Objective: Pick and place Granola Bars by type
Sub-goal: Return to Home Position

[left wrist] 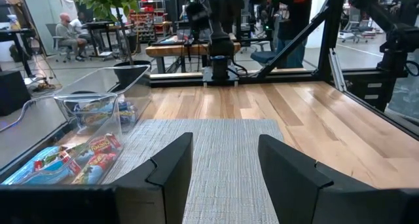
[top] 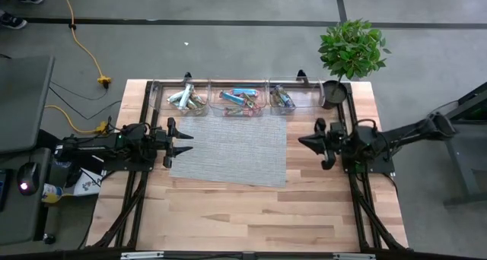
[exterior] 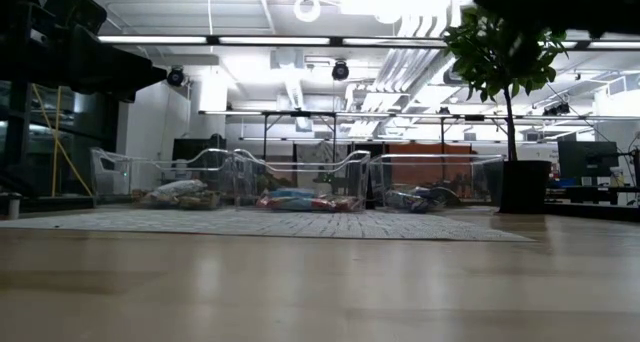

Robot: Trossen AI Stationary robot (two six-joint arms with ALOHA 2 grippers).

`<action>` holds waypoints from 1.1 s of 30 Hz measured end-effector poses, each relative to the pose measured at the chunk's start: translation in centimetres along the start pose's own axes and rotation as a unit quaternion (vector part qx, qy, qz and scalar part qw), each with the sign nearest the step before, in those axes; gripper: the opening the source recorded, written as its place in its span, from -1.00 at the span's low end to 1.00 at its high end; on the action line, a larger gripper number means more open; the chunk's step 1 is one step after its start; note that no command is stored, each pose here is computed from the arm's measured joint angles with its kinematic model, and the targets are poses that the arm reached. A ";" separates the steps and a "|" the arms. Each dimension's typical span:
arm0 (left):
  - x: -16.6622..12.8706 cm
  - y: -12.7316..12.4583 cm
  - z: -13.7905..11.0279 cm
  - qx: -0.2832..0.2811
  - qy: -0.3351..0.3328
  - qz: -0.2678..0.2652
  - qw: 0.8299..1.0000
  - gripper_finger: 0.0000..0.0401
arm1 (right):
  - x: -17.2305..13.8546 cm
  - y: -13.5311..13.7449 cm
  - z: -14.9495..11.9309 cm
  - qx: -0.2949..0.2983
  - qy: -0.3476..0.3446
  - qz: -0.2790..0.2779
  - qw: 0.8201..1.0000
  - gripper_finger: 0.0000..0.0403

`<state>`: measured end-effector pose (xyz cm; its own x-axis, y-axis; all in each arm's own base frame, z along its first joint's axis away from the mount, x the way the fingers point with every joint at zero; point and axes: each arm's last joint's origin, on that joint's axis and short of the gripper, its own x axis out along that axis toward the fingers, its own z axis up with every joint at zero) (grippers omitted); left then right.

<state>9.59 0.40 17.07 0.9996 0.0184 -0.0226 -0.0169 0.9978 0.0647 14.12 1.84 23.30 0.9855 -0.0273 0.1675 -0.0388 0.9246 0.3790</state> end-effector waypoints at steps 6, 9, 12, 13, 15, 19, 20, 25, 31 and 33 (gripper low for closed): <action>0.0 0.0 0.0 0.000 0.000 0.000 1.000 -0.14 | -1.9 -1.6 -3.4 -0.013 -0.024 -0.040 0.999 -1.00; 0.0 0.0 0.0 0.000 0.000 0.000 1.000 -0.14 | -2.2 -2.2 -4.1 -0.031 -0.018 -0.053 0.998 -1.00; 0.0 0.0 0.0 0.000 0.000 0.000 1.000 -0.14 | -2.1 -2.7 -4.0 -0.043 -0.012 -0.052 0.998 -1.00; 0.0 0.0 0.0 0.000 0.000 0.000 1.000 -0.14 | -2.1 -2.8 -4.0 -0.044 -0.011 -0.052 0.998 -1.00; 0.0 0.0 0.0 0.000 0.000 0.000 1.000 -0.14 | -2.1 -3.0 -3.8 -0.050 -0.013 -0.045 0.998 -1.00; 0.0 0.0 0.0 0.000 0.000 0.000 1.000 -0.14 | -2.4 -3.1 -3.2 -0.072 -0.030 -0.022 0.997 -1.00; 0.0 0.0 0.0 0.000 0.000 0.000 1.000 -0.14 | -2.5 -3.0 -3.0 -0.077 -0.037 -0.015 0.996 -1.00; 0.0 0.0 0.0 0.000 0.000 0.000 1.000 -0.14 | -3.4 -2.8 -2.3 -0.092 -0.062 -0.007 0.994 -1.00; 0.0 0.0 0.0 0.000 0.000 0.000 1.000 -0.14 | -4.7 -2.9 -2.2 -0.093 -0.059 -0.007 0.994 -1.00; 0.0 0.0 0.0 0.000 0.000 0.000 1.000 -0.14 | -5.2 -3.0 -2.4 -0.084 -0.050 -0.009 0.995 -1.00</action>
<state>9.59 0.40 17.08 0.9996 0.0185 -0.0219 -0.0170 0.9977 0.0650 9.51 0.09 19.09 0.9643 -0.0750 0.2540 0.0158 0.9736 0.2277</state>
